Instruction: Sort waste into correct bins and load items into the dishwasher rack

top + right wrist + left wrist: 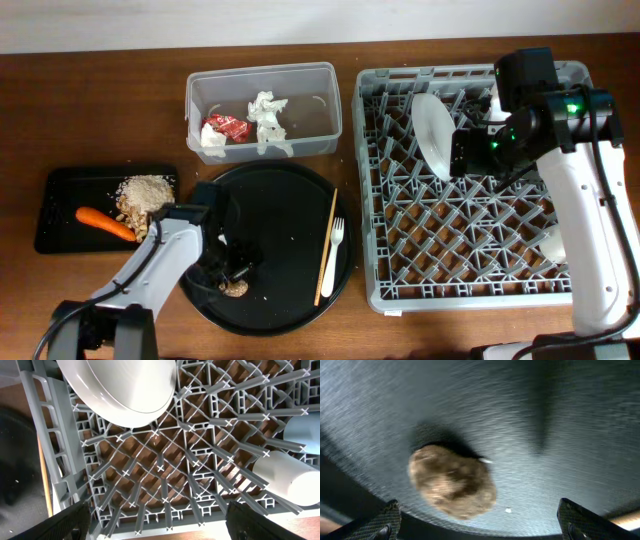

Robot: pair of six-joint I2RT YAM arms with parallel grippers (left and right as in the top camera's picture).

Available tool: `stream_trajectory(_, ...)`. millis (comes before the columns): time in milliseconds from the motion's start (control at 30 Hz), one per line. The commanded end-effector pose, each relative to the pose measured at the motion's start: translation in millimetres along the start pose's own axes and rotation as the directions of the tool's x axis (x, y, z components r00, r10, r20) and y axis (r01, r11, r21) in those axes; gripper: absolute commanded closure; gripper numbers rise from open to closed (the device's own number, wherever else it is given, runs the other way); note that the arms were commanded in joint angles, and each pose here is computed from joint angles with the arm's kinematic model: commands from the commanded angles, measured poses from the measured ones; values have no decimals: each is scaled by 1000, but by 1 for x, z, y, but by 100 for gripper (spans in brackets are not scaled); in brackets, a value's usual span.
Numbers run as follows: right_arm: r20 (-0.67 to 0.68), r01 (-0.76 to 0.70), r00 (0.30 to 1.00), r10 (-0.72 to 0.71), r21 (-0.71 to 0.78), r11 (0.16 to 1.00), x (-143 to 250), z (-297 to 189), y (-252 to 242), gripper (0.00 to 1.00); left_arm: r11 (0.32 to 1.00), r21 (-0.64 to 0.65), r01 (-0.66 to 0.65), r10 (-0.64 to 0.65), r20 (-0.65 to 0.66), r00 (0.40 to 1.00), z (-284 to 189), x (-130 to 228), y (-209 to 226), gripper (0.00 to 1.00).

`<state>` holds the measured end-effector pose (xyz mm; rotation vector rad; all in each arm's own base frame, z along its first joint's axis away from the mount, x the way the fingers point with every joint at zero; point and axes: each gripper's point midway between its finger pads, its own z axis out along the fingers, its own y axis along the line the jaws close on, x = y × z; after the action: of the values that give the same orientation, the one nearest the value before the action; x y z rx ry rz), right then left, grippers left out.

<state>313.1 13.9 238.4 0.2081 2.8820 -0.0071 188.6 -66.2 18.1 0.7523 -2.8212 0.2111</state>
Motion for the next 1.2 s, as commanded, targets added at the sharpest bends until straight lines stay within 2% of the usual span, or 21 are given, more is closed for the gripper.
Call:
stream_trajectory(0,-1,10,1000,-10,-5,1000,1,-1,0,10,995,-49,89,-88,25,996,10,1,13,1)
stream_trajectory(67,-2,10,1000,-10,-5,1000,1,-1,0,10,996,-32,85,-84,41,996,16,-2,12,1)
stream_trajectory(100,-2,10,1000,-10,-5,1000,1,-1,1,10,996,-27,83,-81,52,995,16,-5,11,6)
stream_trajectory(267,-2,10,1000,-10,-5,1000,1,-1,0,10,996,-36,80,-76,89,993,16,-12,12,51)
stream_trajectory(300,-3,10,1000,-10,-5,1000,1,-1,0,10,996,-36,80,-76,89,993,16,-13,12,55)
stream_trajectory(367,-3,10,1000,-10,-5,1000,1,-1,0,10,996,-34,79,-75,94,993,16,-14,12,71)
stream_trajectory(400,-2,10,1000,-10,-5,1000,1,-1,0,10,997,-32,77,-73,104,992,15,-16,11,76)
stream_trajectory(467,-3,10,1000,-10,-5,1000,1,-1,0,10,997,-33,75,-71,123,990,12,-20,10,82)
stream_trajectory(500,-3,10,1000,-10,-5,1000,1,-1,0,10,999,-21,29,-26,151,988,2,-30,2,88)
stream_trajectory(533,-3,11,1000,-11,-5,1000,1,-1,0,10,1000,-21,18,-14,187,982,-14,-40,-5,90)
stream_trajectory(633,-3,11,1000,-11,-4,1000,1,-1,0,10,998,-65,10,13,342,940,-78,-76,-13,90)
stream_trajectory(700,-6,14,1000,-14,-3,1000,2,-1,0,10,999,-1,40,-35,447,894,-130,-112,-9,90)
stream_trajectory(767,-10,14,1000,-14,-3,1000,3,-1,0,10,978,84,192,-208,516,831,-162,-148,34,90)
stream_trajectory(867,-12,14,1000,-14,-3,1000,3,-1,0,10,909,157,385,-403,561,723,-173,-186,105,91)
stream_trajectory(933,-14,14,1000,-14,-2,1000,4,-1,0,10,870,179,460,-475,555,683,-164,-205,137,91)
stream_trajectory(967,-16,14,1000,-14,-2,1000,5,-1,0,10,851,172,496,-504,532,680,-148,-216,151,86)
stream_trajectory(1000,-18,14,1000,-14,-1,1000,5,-1,0,10,842,165,513,-517,515,683,-137,-222,157,75)
stream_trajectory(1067,-19,14,1000,-14,-2,1000,5,-1,0,10,846,149,513,-511,504,696,-123,-230,161,71)
stream_trajectory(1100,-19,14,1000,-14,-2,1000,5,-1,0,10,848,148,510,-507,507,697,-122,-232,162,66)
stream_trajectory(1133,-21,14,1000,-14,-1,1000,6,-1,-1,10,854,151,498,-497,520,695,-124,-236,162,56)
stream_trajectory(1167,-22,14,1000,-14,-1,1000,6,-1,-1,10,858,150,491,-490,525,696,-125,-237,161,40)
